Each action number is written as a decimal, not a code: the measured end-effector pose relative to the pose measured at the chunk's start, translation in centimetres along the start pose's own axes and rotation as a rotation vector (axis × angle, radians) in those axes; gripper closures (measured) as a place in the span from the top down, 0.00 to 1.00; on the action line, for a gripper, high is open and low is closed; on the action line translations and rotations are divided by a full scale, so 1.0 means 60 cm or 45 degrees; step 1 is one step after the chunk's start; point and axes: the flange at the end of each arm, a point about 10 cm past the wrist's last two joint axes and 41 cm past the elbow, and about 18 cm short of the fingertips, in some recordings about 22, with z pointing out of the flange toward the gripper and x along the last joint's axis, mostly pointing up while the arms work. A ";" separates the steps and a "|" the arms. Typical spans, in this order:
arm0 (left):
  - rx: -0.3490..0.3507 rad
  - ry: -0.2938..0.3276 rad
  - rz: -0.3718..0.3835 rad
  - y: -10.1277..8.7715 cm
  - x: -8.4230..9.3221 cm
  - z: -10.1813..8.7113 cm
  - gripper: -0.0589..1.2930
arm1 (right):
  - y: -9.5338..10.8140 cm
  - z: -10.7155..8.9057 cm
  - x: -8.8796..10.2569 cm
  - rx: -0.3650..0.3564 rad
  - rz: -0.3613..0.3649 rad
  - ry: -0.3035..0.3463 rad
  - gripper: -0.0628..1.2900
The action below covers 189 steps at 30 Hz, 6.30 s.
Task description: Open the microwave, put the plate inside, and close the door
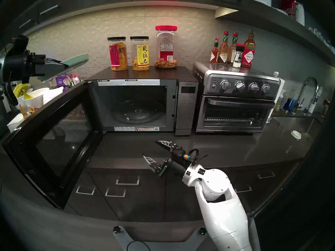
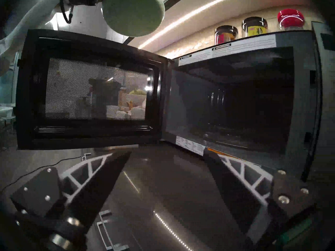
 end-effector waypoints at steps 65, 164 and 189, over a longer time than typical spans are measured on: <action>0.000 0.000 0.000 0.000 0.000 0.000 0.03 | 0.095 -0.173 0.134 -0.126 0.072 0.063 0.93; 0.001 0.001 0.001 0.000 0.000 0.000 0.03 | 0.089 -0.159 0.148 -0.144 0.072 0.092 0.93; -0.081 -0.002 -0.014 0.025 0.006 0.035 0.03 | 0.088 -0.159 0.148 -0.143 0.072 0.092 0.93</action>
